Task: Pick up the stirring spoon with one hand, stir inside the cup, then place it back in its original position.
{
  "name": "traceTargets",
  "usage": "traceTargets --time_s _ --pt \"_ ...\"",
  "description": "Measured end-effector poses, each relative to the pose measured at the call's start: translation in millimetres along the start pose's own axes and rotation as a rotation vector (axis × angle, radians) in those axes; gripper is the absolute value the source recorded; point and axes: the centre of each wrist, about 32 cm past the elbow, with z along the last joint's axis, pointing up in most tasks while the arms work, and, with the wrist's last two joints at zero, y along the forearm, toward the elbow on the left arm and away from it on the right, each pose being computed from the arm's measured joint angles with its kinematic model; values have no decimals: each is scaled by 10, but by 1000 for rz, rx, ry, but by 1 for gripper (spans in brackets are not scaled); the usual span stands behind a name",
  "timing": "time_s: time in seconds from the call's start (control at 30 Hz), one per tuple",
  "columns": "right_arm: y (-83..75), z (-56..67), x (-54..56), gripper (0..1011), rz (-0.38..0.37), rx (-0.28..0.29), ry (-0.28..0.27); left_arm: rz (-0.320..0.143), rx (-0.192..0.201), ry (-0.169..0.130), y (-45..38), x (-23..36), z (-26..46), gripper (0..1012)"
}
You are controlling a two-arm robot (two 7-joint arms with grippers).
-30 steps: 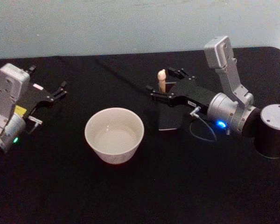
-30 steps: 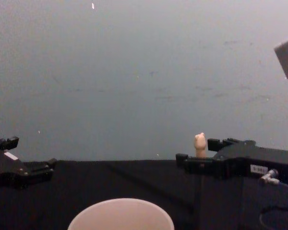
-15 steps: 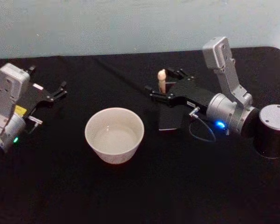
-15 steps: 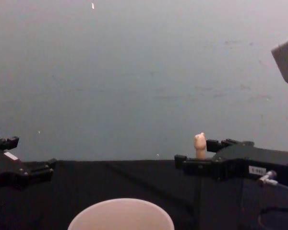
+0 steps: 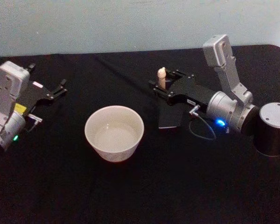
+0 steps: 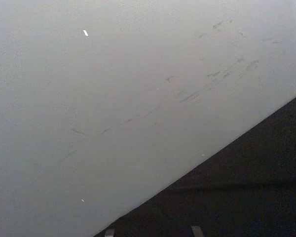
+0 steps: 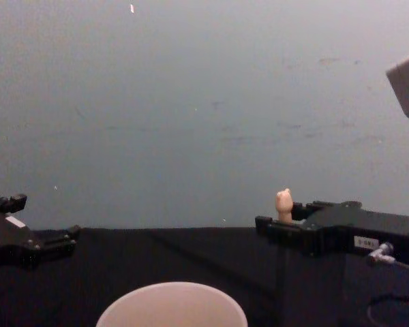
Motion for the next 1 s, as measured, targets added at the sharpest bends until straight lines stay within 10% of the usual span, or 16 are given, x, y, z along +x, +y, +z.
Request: traceTargets --time_s 0.43,1.0 --pt "-1 2 0 200 0 0 1 0 0 0 0 0 0 1001" --pt "-40 21 1 166 -1 17 4 0 0 0 0 0 0 1001"
